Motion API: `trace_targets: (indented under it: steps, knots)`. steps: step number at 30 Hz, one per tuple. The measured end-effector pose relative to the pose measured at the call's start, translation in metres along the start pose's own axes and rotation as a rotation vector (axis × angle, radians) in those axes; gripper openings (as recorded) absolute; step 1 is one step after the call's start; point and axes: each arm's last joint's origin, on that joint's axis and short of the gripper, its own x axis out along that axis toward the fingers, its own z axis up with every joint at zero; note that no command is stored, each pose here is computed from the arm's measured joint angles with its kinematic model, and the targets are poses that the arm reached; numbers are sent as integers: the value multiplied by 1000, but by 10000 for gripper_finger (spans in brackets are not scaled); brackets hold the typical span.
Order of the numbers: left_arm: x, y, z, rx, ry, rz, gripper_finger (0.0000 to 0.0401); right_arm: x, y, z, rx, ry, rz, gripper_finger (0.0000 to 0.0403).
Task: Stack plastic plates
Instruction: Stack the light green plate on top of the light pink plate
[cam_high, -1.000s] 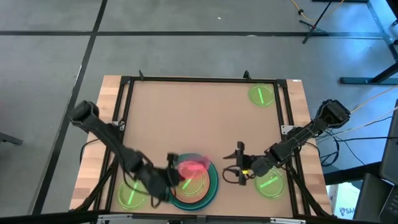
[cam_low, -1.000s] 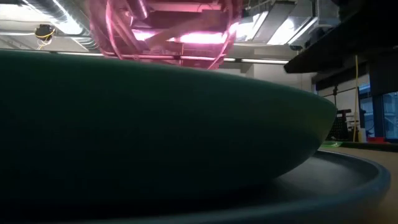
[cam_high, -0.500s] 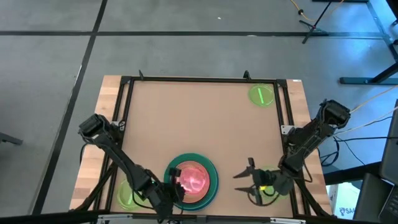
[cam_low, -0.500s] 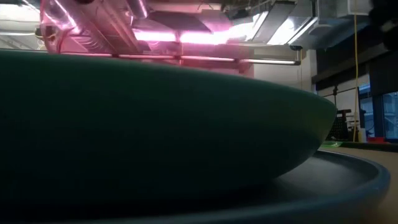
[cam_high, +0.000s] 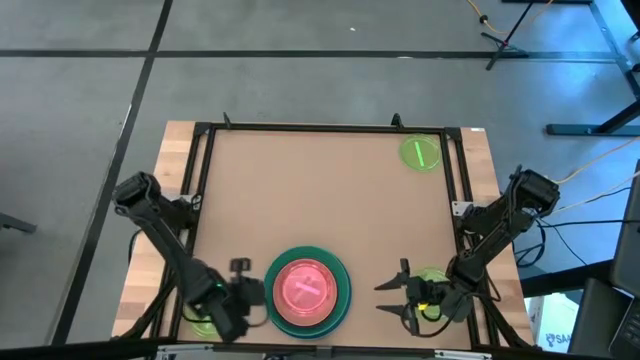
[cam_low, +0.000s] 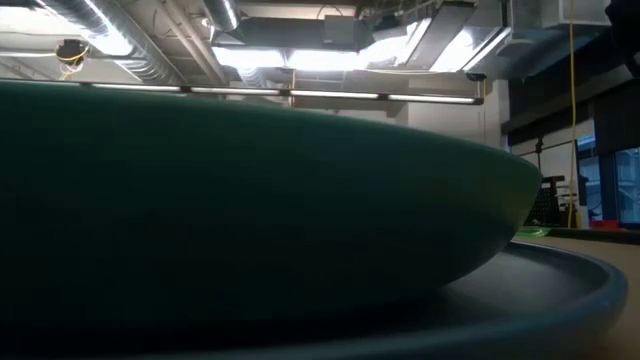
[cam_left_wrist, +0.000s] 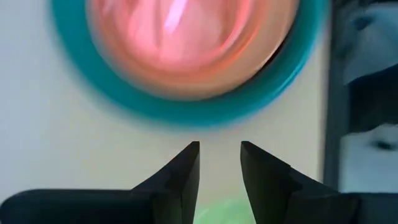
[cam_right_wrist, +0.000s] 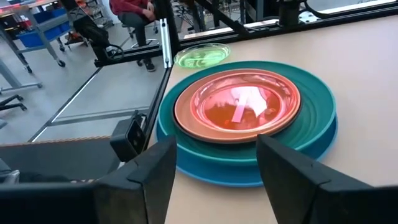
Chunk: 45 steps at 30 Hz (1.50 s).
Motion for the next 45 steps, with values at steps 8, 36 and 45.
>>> trace_targets:
  steps: [8,36,45]
  knots:
    - [2,37,-44,-125,191,37,109,0,-1,-2,-16,11,-6,214]
    - [57,93,-122,-143,332,-222,108,3,-5,0,10,-12,-70,214]
    - [67,94,-127,-126,325,-297,85,16,-20,7,40,-32,-137,214]
